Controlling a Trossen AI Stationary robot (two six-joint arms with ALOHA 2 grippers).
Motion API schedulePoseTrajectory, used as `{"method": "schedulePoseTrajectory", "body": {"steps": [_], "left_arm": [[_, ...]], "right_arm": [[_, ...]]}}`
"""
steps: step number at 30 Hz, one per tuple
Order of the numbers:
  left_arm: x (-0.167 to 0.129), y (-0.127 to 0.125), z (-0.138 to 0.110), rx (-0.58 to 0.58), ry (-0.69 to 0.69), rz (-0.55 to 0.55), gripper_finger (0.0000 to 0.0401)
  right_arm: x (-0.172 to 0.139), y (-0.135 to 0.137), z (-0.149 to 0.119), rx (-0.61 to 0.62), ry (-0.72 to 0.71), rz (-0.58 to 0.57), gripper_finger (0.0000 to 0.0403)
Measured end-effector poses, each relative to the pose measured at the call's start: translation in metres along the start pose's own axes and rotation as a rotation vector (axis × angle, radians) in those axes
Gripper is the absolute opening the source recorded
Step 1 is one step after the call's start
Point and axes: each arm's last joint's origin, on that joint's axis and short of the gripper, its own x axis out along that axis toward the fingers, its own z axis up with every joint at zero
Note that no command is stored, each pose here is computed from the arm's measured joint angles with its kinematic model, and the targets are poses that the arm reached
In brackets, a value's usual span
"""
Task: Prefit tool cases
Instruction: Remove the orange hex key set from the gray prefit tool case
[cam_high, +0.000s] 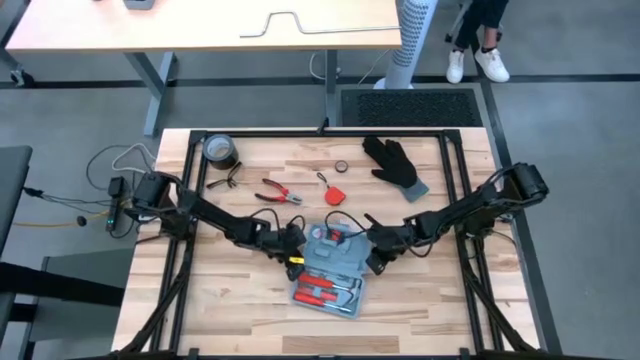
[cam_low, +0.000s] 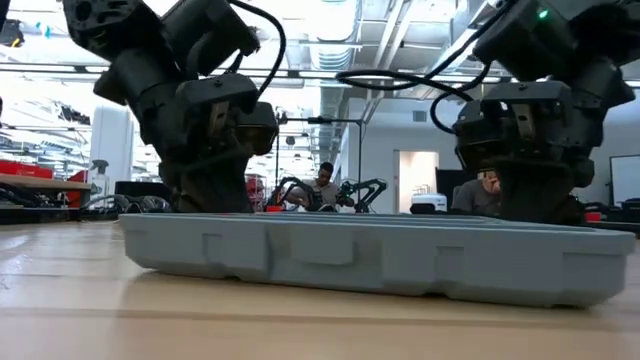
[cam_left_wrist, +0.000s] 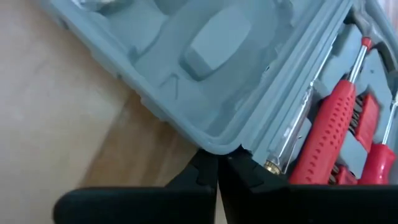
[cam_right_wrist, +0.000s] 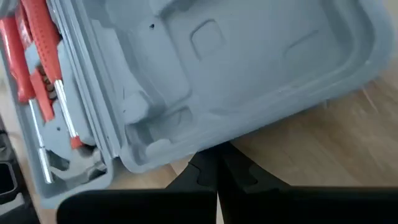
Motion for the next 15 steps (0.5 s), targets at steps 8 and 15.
{"method": "schedulePoseTrajectory", "body": {"steps": [8, 15], "left_arm": [[-0.001, -0.013, -0.012, -0.037, -0.018, 0.008, 0.0], [-0.004, -0.022, -0.017, -0.043, 0.012, -0.034, 0.0]], "right_arm": [[-0.001, -0.013, 0.021, -0.035, -0.005, 0.015, 0.0001], [-0.005, -0.022, 0.037, -0.035, -0.059, -0.018, 0.0001]]}}
